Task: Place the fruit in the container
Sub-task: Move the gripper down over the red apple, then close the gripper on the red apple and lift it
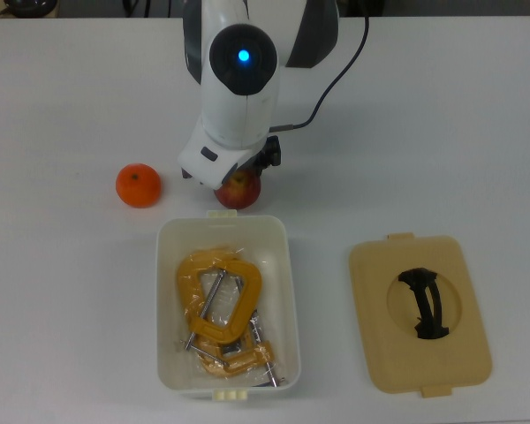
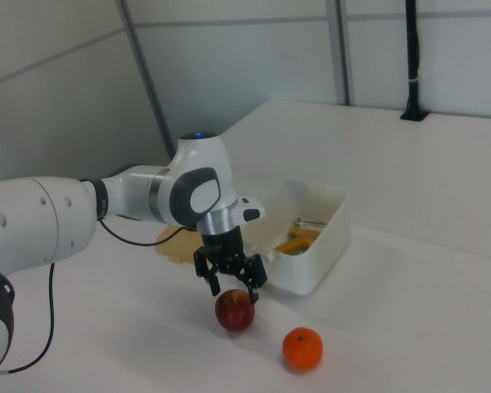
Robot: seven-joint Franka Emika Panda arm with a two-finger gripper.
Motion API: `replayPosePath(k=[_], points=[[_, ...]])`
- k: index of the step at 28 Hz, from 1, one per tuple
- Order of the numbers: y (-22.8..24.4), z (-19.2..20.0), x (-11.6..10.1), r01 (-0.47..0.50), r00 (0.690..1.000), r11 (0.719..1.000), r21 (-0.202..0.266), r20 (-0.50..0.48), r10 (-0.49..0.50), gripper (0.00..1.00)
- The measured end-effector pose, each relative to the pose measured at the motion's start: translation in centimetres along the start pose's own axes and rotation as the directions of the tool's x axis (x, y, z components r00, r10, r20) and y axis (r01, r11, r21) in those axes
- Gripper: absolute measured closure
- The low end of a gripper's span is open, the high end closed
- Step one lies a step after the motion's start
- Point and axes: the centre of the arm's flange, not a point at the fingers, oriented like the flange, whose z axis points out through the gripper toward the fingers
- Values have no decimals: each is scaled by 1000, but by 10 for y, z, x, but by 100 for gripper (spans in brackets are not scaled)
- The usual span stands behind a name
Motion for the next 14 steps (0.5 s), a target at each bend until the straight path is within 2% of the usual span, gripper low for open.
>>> replayPosePath(k=[14], points=[[-24, 22, 2, 42, 999, 999, -2, 8, -42, 0]])
